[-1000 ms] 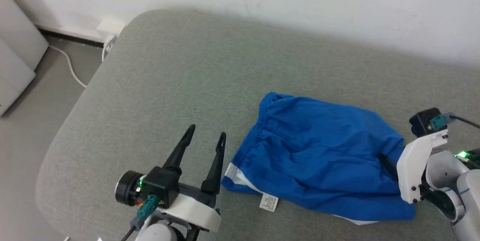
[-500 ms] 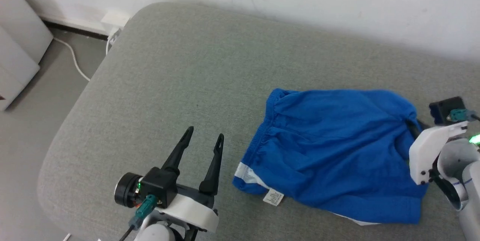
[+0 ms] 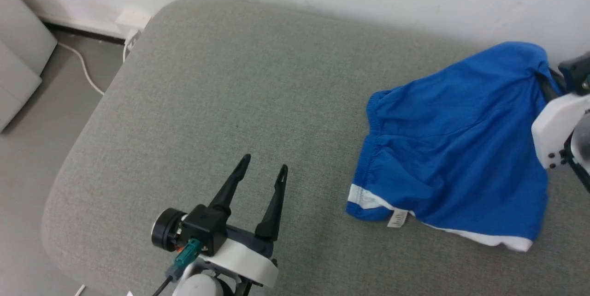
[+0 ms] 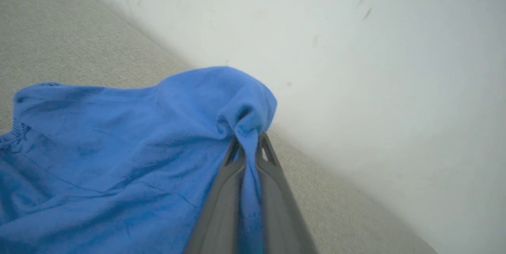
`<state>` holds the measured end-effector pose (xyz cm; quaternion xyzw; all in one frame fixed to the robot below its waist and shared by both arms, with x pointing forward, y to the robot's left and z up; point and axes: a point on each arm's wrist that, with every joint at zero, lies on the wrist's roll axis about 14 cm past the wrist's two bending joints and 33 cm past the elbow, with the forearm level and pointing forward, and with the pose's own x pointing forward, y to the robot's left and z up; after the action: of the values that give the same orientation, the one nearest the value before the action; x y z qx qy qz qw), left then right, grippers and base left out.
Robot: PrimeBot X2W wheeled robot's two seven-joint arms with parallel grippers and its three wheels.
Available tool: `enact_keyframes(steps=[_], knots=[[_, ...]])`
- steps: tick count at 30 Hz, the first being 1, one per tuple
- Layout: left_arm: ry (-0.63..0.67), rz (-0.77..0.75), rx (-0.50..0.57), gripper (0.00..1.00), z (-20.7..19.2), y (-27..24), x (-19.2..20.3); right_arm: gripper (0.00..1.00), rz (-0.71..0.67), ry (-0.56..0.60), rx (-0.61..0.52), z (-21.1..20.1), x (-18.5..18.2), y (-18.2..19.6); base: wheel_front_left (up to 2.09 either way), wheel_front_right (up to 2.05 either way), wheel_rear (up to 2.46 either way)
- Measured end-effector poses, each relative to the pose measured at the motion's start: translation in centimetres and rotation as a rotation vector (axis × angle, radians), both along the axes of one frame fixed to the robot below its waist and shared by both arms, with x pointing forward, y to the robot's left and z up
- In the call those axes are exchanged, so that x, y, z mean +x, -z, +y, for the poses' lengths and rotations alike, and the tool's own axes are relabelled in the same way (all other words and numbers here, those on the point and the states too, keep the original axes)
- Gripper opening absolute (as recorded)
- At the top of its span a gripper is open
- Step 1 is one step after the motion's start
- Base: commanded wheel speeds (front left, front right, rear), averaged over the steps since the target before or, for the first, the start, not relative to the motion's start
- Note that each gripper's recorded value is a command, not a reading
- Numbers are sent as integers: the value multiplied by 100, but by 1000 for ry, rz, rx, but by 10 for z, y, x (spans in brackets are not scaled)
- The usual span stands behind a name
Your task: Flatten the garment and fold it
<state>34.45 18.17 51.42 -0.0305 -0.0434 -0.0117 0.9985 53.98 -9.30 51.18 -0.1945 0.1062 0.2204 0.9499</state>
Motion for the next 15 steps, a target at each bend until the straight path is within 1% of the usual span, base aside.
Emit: enact_keyframes(steps=[3, 8, 9, 10, 13, 15], knots=[[-3, 18, -2, 100, 1, 5, 1, 0, 13, -16, -59, 3, 16, 12, 0, 0, 0], [-9, 43, 3, 100, 3, 12, 3, 0, 36, -26, -111, 6, 36, 37, 0, 0, 0], [-11, 44, 5, 100, 4, 12, 4, 29, 58, -22, -128, 5, 38, 46, 0, 0, 0], [-13, 44, 7, 100, 5, 12, 5, 100, 85, -23, -144, 5, 37, 56, 0, 0, 0], [-17, 46, 6, 100, 6, 13, 4, 100, 174, -32, -142, 12, 25, 84, 0, 0, 0], [-17, 40, 6, 100, 6, 11, 3, 100, 201, -36, -136, 14, 18, 92, 0, 0, 0]])
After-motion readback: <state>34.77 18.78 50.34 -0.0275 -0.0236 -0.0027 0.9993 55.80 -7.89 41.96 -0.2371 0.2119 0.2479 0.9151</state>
